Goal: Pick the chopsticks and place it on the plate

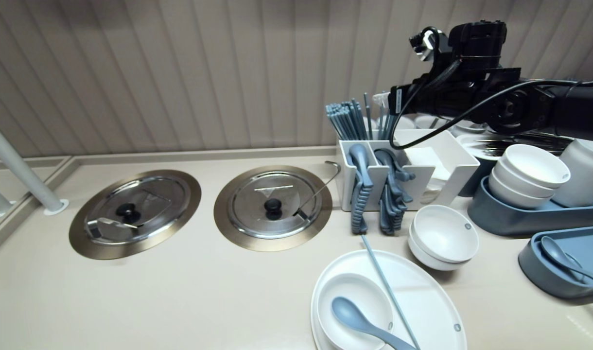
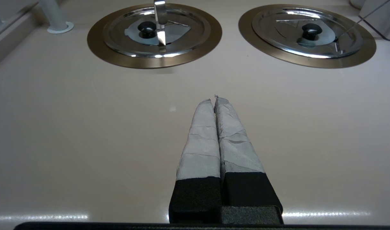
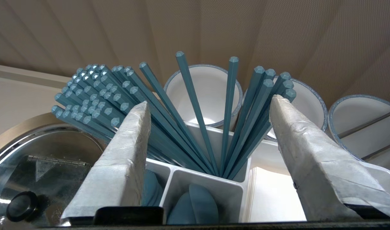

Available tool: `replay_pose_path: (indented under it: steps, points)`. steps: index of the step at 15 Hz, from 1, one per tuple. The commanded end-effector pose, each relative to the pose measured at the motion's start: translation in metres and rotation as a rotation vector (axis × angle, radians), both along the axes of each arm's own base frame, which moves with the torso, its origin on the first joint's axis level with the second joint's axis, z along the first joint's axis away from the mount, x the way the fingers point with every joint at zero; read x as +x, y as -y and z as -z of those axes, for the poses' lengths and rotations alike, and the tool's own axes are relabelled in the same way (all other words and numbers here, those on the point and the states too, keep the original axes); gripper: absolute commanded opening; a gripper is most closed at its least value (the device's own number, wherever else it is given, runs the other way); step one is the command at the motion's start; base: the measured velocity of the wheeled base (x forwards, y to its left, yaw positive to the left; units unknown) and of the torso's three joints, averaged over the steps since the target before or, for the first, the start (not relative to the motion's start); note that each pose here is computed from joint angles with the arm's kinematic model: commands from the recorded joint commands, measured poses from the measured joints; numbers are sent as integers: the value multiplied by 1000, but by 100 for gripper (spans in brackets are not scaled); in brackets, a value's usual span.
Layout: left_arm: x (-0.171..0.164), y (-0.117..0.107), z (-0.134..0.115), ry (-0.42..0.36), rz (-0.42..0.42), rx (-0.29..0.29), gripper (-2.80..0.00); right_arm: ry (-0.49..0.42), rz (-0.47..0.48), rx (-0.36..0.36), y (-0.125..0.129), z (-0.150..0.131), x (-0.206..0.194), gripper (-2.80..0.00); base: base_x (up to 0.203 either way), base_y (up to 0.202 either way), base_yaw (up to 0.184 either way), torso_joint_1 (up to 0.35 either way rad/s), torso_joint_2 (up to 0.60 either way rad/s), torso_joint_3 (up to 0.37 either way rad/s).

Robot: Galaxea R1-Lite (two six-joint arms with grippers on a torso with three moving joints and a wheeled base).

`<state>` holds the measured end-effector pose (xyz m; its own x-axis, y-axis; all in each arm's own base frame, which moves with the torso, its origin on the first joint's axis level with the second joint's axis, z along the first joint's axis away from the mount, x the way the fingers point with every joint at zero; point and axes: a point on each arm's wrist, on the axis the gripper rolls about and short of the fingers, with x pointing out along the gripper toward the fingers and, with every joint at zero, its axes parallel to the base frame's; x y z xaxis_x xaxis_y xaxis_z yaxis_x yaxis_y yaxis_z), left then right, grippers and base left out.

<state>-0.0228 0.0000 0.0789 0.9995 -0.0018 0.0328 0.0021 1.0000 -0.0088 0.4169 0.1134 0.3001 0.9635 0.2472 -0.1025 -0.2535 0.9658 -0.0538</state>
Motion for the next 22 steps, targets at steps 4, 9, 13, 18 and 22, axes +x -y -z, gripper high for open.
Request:
replay_pose_path:
  steps: [4, 9, 13, 18, 22]
  points:
    - [1, 0, 2, -7, 0, 0, -280, -11, -35, 22, -7, 2, 0, 0, 0, 0, 0, 0, 0, 0]
    - [1, 0, 2, -5, 0, 0, -280, -47, -79, 14, -21, 17, 4, 0, 0, 0, 0, 0, 0, 0]
    - [1, 0, 2, -5, 0, 0, -280, -67, -94, 0, -33, 27, 6, 0, 0, 0, 0, 0, 0, 0]
    - [1, 0, 2, -5, 0, 0, -280, -25, -72, 5, -43, 33, 12, 0, 0, 0, 0, 0, 0, 0]
    - [1, 0, 2, -5, 0, 0, -280, 31, -31, 17, -44, 36, 20, 0, 0, 0, 0, 0, 0, 0]
